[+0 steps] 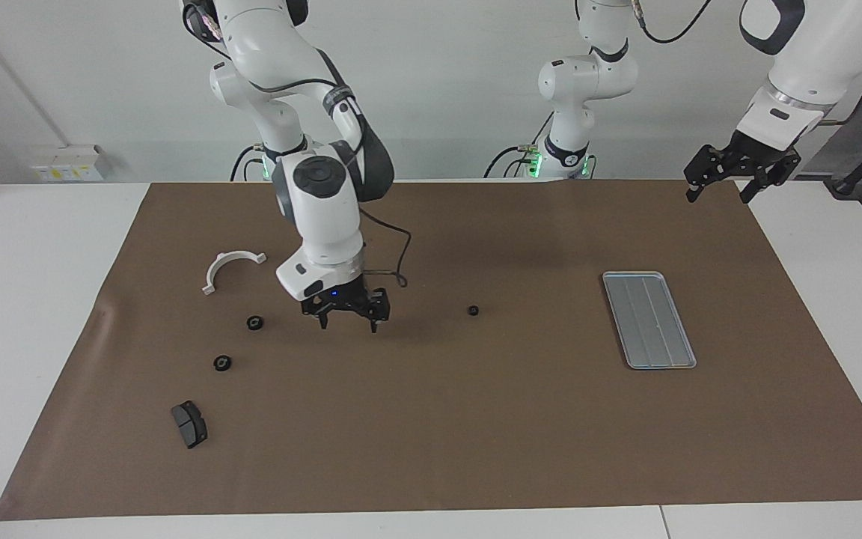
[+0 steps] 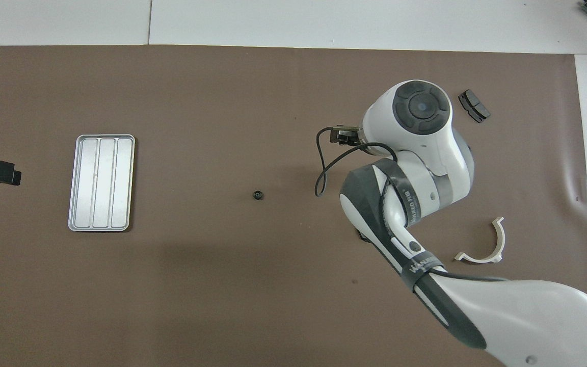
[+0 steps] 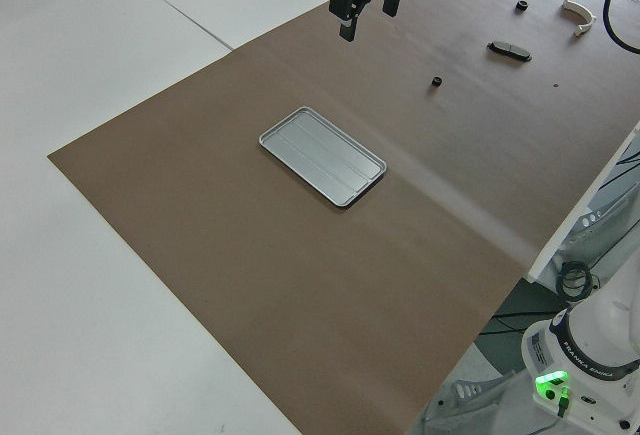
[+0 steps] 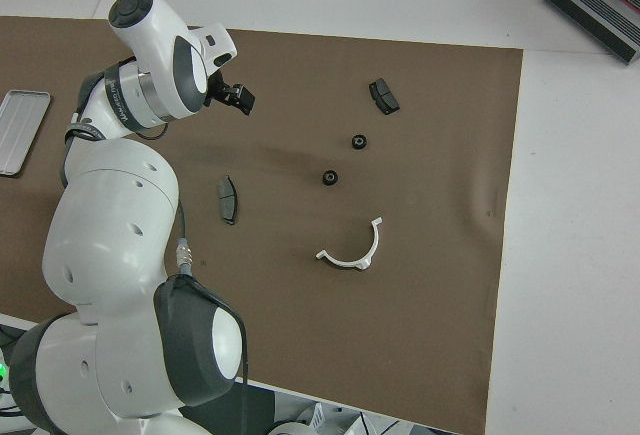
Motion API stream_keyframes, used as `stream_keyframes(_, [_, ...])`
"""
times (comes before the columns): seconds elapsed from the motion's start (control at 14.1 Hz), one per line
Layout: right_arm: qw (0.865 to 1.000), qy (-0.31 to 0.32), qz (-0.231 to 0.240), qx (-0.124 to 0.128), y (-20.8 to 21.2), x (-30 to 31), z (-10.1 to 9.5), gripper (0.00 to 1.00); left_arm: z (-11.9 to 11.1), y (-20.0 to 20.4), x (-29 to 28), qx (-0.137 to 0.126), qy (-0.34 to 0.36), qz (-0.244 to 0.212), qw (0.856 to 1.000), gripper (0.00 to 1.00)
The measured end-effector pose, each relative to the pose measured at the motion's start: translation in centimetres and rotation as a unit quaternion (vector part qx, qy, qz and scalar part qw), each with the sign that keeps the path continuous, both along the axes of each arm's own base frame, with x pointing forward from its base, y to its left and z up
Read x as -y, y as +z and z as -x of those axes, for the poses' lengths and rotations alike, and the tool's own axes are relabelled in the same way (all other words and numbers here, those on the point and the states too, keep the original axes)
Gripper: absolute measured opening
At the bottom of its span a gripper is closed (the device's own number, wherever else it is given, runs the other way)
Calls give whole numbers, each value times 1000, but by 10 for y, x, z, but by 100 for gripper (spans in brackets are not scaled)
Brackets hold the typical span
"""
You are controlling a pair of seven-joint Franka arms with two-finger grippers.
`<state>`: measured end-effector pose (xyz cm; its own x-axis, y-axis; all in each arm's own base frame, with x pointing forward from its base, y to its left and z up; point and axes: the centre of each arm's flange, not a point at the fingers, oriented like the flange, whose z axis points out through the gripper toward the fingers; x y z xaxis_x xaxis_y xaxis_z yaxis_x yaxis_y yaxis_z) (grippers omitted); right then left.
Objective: Pick bearing gear from pile to tray
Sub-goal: 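Draw the right gripper back toward the remaining gears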
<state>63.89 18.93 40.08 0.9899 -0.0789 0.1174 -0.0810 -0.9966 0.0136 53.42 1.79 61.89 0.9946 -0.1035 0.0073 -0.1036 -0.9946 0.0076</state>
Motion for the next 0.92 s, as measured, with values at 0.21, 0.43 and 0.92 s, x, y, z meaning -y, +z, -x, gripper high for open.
stream_keyframes(0.21, [998,49,16,-32,-24,77,-1,100,0,0,0,0,0,0,1000,100])
stream_keyframes(0.43, [994,92,20,-52,-49,136,10,100,0,0,0,0,0,0,1000,100])
stream_keyframes(0.92, [989,136,6,-58,-99,165,66,100,0,0,25,0,-24,0,1000,100])
